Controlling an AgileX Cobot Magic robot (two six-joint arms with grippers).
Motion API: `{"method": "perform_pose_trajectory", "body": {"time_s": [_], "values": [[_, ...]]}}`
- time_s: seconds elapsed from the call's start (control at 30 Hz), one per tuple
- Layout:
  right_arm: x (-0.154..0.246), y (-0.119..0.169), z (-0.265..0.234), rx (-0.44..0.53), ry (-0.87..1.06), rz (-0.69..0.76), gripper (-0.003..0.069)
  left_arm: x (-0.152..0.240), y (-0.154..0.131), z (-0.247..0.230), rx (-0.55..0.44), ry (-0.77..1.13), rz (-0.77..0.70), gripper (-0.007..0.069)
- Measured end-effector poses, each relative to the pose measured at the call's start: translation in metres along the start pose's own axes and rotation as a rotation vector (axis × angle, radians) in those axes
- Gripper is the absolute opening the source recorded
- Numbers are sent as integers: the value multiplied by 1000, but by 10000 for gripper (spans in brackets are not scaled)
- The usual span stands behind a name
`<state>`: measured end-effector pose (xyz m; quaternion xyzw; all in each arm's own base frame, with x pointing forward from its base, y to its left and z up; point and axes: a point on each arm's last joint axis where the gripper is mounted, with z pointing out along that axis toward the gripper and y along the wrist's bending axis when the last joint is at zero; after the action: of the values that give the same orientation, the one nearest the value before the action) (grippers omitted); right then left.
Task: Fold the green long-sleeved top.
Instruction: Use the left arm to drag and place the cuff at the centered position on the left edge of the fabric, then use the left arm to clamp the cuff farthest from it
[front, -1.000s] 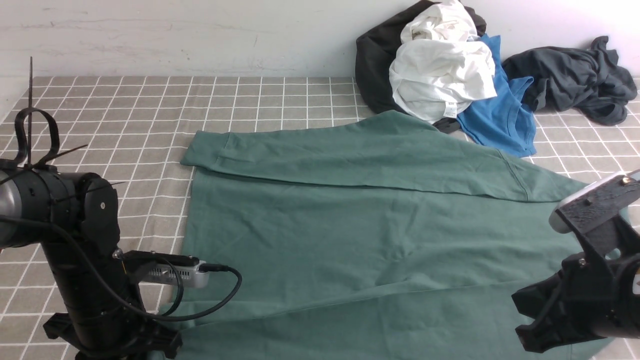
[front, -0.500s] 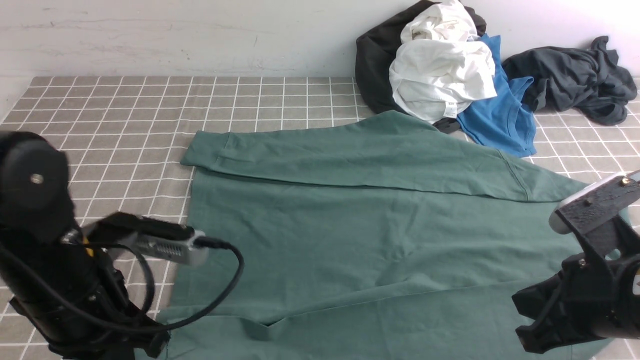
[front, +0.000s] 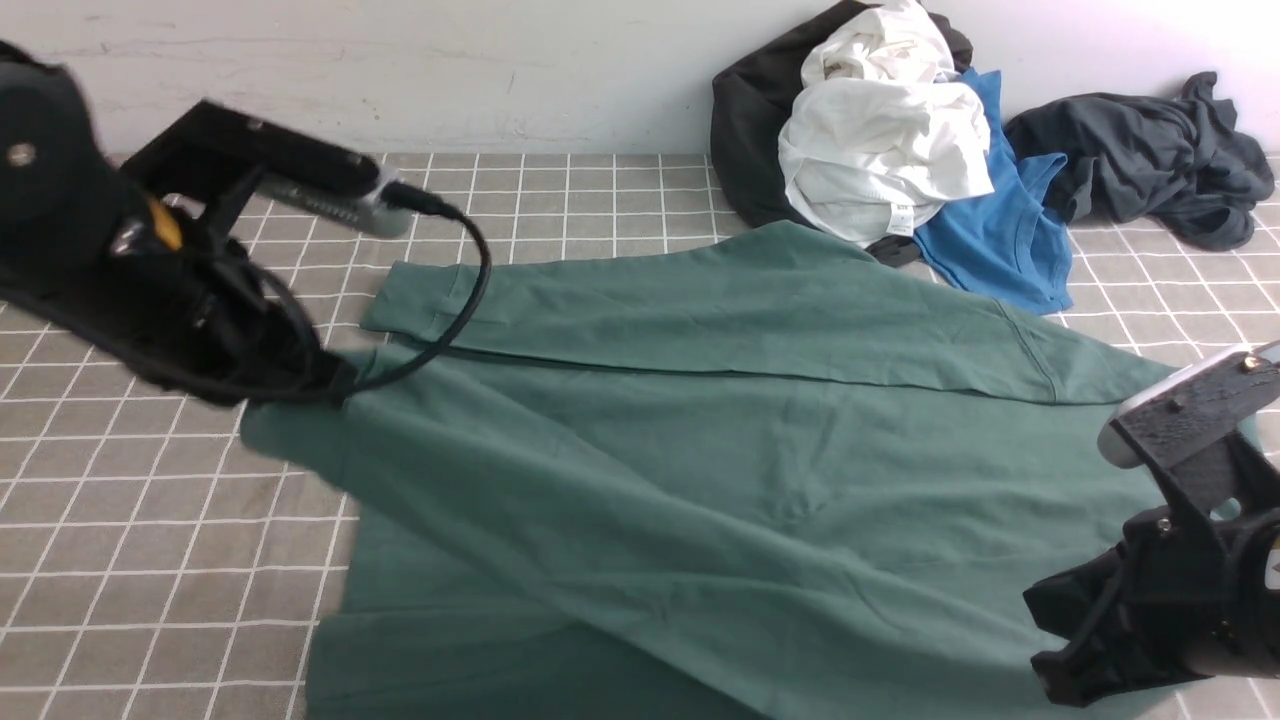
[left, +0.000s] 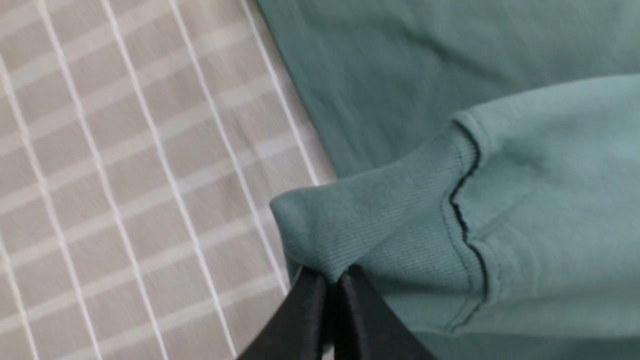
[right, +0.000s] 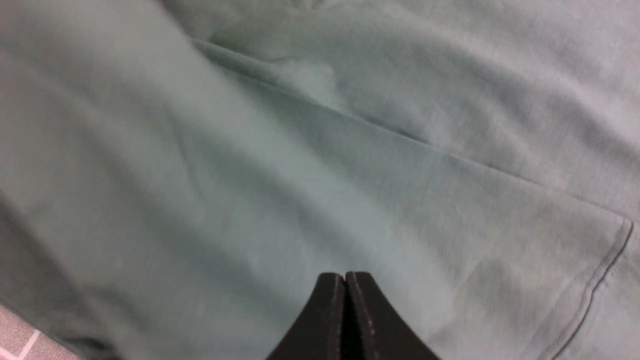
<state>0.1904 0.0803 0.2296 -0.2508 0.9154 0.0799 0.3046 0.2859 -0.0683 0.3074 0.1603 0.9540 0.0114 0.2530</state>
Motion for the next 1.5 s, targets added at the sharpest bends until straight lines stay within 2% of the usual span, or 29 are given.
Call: {"method": "perform_pose_trajectory", "body": {"time_s": [0.17,0.3,0.37,0.5,0.57,0.67,0.83,0.97,1.07,1.13,1.17,1.27,1.33,1.5], "values": [[0,0,0,0,0,0,-10,-27,18,70,-37,59,-54,38],[0,0,0,5,-3,-8,-10,-32,28,120,-42,215,-71,177],[-1,-1,0,16,-8,-24,-8,-31,31,128,-44,315,-77,256],[-6,-6,0,45,-51,16,8,-32,32,124,-42,401,-83,342],[-16,-15,1,77,-82,72,42,-32,31,121,-29,413,-83,365],[-36,-42,13,146,-68,168,153,-34,25,120,40,408,-98,372],[-27,-85,58,205,120,331,333,-35,15,120,150,395,-81,371],[-7,-96,97,204,246,451,375,-35,12,120,191,389,-82,373],[-1,-98,111,201,271,470,367,-35,11,120,197,386,-80,373],[-4,-100,114,207,246,472,333,-35,11,120,197,385,-79,373],[-5,-101,115,210,238,468,290,-35,11,121,197,382,-80,373],[-6,-104,115,224,225,438,97,-39,12,122,189,342,-83,373],[-6,-106,113,233,216,435,26,-41,12,123,184,316,-85,373],[-12,-112,86,280,176,440,-6,-43,13,124,178,287,-87,373]]}}
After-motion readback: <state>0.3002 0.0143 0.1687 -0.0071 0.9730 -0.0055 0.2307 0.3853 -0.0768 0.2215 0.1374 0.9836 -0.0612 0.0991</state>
